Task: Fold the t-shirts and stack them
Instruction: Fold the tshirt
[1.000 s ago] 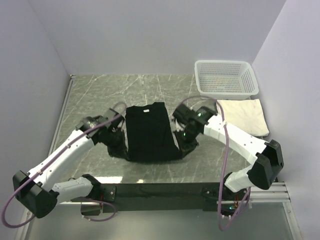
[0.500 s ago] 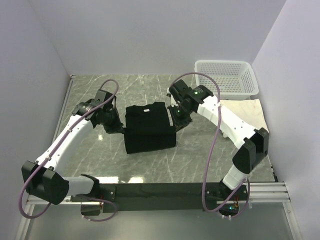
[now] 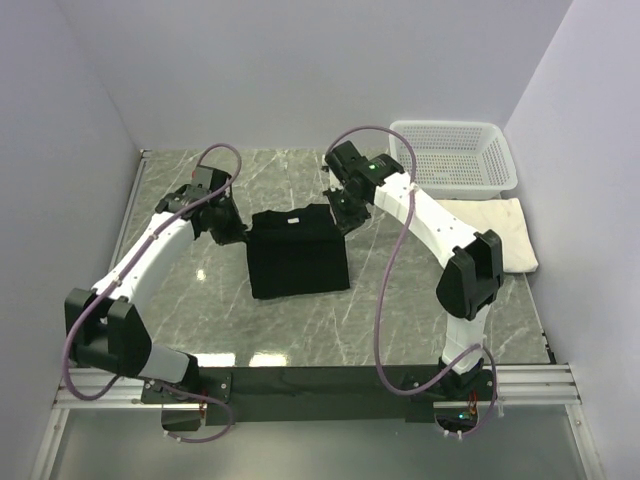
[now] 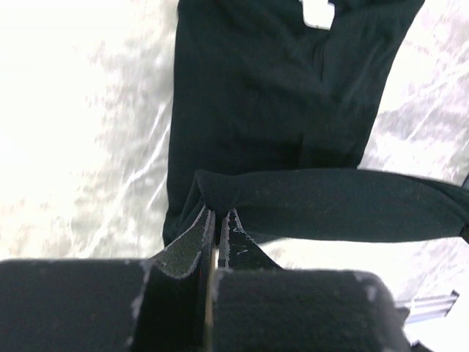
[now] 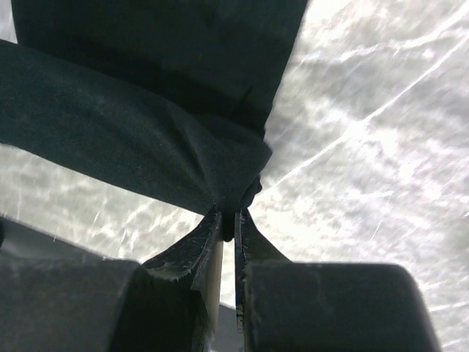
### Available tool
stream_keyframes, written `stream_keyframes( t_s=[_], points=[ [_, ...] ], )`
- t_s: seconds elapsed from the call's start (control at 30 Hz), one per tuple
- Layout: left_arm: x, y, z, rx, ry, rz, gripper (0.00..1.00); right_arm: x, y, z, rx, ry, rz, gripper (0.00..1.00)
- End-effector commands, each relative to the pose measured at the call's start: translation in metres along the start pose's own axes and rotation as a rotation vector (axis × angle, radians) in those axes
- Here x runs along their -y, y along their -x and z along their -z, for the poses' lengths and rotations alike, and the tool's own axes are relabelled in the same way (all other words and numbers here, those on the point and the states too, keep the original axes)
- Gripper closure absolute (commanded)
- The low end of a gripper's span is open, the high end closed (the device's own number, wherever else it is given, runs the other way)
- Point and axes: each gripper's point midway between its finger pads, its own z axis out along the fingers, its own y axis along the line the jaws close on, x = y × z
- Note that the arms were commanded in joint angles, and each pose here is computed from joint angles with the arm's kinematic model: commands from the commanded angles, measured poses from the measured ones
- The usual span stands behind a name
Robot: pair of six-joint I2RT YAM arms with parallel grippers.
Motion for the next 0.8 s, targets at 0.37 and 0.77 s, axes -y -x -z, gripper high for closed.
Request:
stream_keyframes(
  t_s=[0.37, 0.77],
  points=[
    [0.013, 0.066, -0.04, 0.193, -0.01, -0.005, 0.99, 0.037, 0.068, -0.015, 0.214, -0.117, -0.01, 1.0],
    [0.0, 0.075, -0.083, 0.189, 0.03, 0.011, 0.99, 0.041, 0.078, -0.071, 0.213, -0.115, -0.014, 1.0]
  ],
)
